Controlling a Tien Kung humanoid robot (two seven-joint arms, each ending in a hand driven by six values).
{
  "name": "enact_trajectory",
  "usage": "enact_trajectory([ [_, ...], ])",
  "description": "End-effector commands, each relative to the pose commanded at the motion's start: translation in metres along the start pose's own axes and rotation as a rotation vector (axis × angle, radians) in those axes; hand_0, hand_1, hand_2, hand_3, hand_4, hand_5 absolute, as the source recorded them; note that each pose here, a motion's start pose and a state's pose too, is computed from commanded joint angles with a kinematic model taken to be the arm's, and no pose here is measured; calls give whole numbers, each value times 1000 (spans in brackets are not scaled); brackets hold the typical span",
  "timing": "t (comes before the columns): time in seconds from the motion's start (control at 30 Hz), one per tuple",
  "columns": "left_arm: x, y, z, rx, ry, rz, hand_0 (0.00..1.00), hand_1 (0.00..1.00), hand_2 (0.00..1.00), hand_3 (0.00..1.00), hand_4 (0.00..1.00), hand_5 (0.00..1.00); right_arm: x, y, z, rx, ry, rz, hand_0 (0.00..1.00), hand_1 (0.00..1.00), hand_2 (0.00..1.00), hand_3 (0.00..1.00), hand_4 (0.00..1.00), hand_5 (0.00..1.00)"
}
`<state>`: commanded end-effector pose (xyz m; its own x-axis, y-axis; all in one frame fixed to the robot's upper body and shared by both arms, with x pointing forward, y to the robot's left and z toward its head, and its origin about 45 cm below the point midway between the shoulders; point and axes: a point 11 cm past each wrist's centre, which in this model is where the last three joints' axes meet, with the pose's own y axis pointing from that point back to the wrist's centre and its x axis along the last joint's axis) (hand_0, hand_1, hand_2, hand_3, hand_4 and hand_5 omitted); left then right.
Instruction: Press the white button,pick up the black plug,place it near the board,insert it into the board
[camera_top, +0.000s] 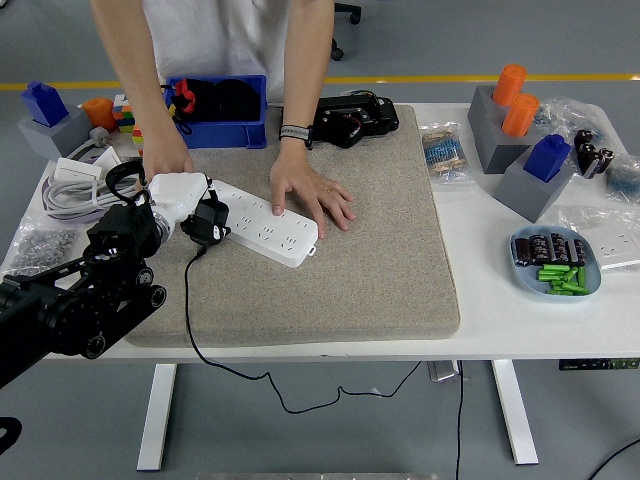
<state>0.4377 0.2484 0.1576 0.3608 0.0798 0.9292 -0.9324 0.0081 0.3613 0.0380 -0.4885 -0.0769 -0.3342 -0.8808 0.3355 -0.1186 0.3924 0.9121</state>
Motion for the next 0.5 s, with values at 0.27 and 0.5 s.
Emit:
enact_trajectory([
  [0.27,1,0,3,-25,8,1,212,401,409,581,813,2,1,0,1,-2,1,2,711,675,667,616,662,373],
  [0.5,4,0,7,-54,26,22,349,601,559,705,901,2,0,0,0,-1,-1,1,711,675,667,616,662,372],
])
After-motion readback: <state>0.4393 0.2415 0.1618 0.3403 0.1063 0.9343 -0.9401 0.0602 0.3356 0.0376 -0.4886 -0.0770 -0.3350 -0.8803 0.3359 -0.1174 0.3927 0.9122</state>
